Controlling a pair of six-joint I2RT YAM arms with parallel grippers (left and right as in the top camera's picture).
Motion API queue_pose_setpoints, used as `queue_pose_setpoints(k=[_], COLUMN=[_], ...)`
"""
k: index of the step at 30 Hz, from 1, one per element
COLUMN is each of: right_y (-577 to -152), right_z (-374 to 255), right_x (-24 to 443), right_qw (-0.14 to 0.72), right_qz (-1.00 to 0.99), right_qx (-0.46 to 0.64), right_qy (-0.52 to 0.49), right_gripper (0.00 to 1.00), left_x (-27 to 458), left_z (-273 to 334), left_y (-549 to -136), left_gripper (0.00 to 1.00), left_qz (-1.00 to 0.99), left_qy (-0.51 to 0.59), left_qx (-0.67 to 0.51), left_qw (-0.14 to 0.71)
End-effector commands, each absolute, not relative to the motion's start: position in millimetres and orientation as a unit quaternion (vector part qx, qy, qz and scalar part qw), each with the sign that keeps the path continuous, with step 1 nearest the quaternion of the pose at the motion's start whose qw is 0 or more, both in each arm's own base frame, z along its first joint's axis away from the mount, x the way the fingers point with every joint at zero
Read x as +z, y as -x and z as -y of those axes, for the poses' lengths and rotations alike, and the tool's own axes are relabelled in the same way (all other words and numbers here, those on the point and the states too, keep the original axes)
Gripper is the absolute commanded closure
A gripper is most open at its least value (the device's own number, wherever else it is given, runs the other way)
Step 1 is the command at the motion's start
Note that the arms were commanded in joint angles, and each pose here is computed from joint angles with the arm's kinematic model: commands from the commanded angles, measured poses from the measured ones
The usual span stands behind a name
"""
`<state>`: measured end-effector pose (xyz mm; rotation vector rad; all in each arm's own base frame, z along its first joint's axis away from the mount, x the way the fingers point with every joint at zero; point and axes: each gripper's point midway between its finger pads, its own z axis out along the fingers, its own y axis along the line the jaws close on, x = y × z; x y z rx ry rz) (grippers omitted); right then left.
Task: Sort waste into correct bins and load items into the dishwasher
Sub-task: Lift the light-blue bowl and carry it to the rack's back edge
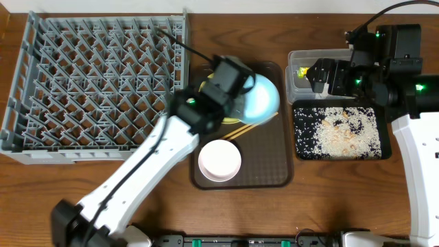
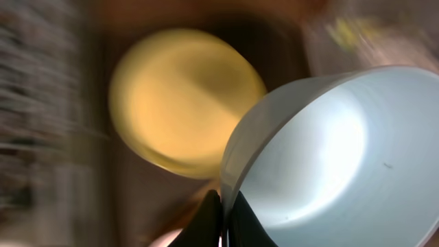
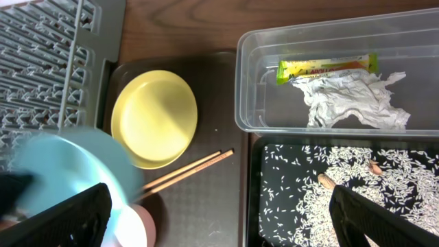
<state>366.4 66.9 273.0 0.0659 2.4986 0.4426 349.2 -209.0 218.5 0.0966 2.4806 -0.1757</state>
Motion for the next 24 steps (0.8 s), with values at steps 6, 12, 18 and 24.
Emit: queue_pose_setpoints(k=[6,12,18,24], right_y=[-367,-367,-367,-367], right_z=[-61,-61,-61,-61], right_x=[269,269,269,269], right_qw=[0.293,0.293,0.293,0.293], right_qz=[-0.942,-0.942,-0.942,-0.942], right_qx=[0.162,0.162,0.162,0.162], right_qy=[-0.038,-0.038,-0.038,-0.038], right_gripper=[0.01,0.01,0.01,0.01], left_x=[261,277,267,251], left_z=[101,51,30,18], left_y=[-409,-451,-498,-533], left_gripper=[0.93,0.92,0.92,0.92], left_qz=[-0.876,-0.831,-0.806,-0.748], left_qy=[0.02,0.077,0.048,0.041], left_qx=[0.193,0.264,0.321,0.443], left_qw=[0.44,0.484,0.495,0.492])
